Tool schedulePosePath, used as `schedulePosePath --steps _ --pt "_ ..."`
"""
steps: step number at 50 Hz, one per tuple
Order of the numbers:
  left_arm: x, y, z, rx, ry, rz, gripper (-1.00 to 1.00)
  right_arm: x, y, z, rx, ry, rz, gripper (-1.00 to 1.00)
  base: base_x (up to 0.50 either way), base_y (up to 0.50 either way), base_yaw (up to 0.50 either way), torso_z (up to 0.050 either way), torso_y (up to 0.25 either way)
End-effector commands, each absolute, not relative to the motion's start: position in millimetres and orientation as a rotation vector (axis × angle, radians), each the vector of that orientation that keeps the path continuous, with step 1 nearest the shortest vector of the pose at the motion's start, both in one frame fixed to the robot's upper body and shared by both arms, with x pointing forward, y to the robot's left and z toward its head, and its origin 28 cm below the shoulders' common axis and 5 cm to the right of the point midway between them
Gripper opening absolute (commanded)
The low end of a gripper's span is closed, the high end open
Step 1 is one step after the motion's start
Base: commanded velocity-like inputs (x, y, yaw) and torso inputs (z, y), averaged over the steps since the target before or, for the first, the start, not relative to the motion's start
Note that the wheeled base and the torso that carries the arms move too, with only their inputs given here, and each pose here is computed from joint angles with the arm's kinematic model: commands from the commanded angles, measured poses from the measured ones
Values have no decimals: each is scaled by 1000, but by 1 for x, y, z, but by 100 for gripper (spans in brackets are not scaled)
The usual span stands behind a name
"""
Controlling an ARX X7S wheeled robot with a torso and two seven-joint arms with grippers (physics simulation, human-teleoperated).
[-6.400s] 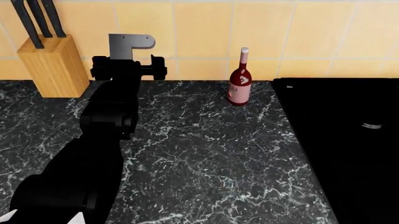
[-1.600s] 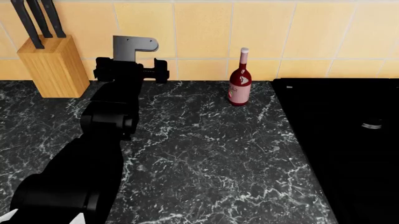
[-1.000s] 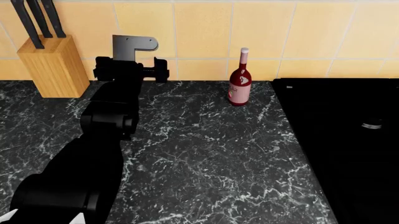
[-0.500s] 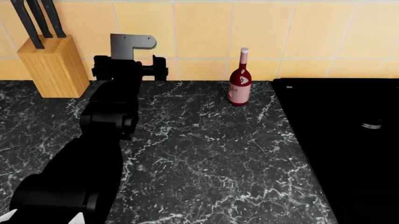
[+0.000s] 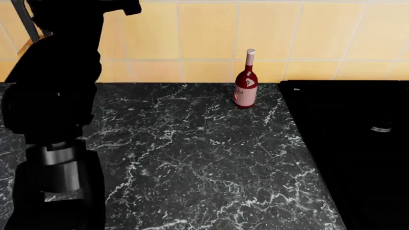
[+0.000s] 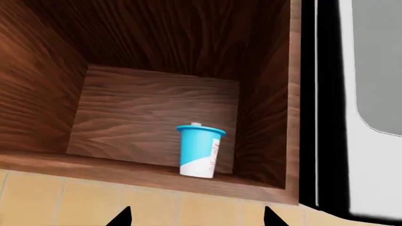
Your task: Pick the canned food and jello cup from the counter and place them in the cabinets closest to them.
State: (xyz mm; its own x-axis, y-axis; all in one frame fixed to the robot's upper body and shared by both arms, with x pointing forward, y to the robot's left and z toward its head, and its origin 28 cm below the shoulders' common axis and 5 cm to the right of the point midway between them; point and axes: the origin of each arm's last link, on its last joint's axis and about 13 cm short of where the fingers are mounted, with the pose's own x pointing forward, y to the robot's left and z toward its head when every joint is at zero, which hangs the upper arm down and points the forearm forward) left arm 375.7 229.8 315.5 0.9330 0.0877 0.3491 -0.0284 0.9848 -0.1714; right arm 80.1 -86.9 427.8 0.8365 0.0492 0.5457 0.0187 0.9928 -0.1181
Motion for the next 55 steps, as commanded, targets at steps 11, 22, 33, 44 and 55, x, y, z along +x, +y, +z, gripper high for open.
schedulePosePath --steps 11,22,33,44,55 --pt "292 235 345 -128 -555 30 100 69 -100 425 -98 -608 -1 100 0 0 0 0 0" --pt "282 239 346 -121 -572 46 100 59 -111 426 -86 -670 -21 100 0 0 0 0 0" --pt "264 243 343 -146 -599 47 100 48 -121 423 -77 -714 -35 100 0 0 0 0 0" --pt "252 250 343 -180 -628 70 100 44 -125 422 -75 -727 -44 100 0 0 0 0 0" --pt "234 259 346 -232 -676 96 100 43 -128 422 -76 -728 -57 100 0 0 0 0 0"
